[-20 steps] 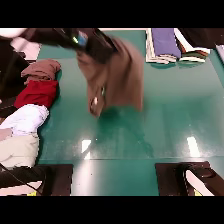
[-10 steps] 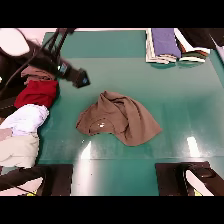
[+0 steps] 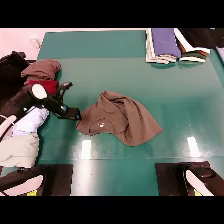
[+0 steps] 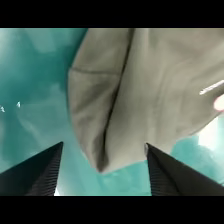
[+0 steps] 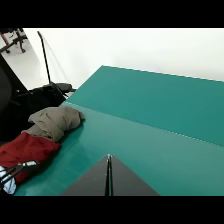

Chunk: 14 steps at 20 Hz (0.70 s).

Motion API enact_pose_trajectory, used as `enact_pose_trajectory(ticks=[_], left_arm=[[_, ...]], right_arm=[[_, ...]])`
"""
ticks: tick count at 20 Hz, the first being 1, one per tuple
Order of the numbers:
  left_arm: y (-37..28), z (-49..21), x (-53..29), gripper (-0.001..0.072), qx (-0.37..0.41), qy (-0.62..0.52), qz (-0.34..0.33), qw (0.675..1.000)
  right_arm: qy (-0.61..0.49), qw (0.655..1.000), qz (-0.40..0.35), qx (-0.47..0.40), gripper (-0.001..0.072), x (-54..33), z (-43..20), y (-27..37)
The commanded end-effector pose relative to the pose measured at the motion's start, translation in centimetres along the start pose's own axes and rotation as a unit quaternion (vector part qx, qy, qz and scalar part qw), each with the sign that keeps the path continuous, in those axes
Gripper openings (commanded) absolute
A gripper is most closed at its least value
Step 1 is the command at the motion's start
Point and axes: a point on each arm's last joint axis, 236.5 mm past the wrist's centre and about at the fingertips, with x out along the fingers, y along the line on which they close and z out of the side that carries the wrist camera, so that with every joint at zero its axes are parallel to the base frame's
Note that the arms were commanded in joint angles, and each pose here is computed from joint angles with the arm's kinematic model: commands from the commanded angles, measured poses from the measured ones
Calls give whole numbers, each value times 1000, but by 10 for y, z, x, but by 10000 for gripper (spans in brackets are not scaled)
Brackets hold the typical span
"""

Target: Fold the shirts.

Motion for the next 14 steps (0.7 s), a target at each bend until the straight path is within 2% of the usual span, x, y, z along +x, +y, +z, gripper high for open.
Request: enact_pose_trajectory(ticks=[1, 2, 3, 4, 5, 6, 8, 11, 12, 13, 14], left_arm=[[-7, -10, 29, 600, -39, -4, -49, 998], [-8, -8, 31, 599, -42, -5, -53, 998], [-7, -5, 31, 439, -42, -11, -51, 998], [-6, -1, 31, 183, -42, -20, -48, 998], [-5, 6, 29, 40, -41, -32, -45, 998], [-4, 15, 23, 31, -37, -43, -43, 997], [-3, 41, 1, 30, -19, -71, -33, 997], [-4, 77, -34, 30, 13, -117, -13, 993], [-6, 85, -40, 31, 18, -128, -13, 992], [-7, 90, -44, 31, 19, -138, -12, 990], [-6, 92, -44, 30, 19, -142, -10, 990]], right_arm=[[9, 1000, 2, 3, 16, 3, -4, -1], [17, 1000, 3, 4, 16, 4, -8, -2], [33, 999, 5, 6, 16, 8, -16, -4], [52, 999, 9, 10, 16, 11, -25, -6], [80, 997, 14, 15, 16, 16, -39, -8], [119, 993, 11, 19, 16, 20, -57, -15], [240, 969, -42, 44, 16, 17, -117, -51], [419, 896, -128, 80, 17, -9, -229, -110], [458, 872, -140, 97, 84, -17, -265, -121], [494, 850, -141, 119, 419, -22, -304, -126], [520, 831, -140, 141, 600, -27, -338, -128]])
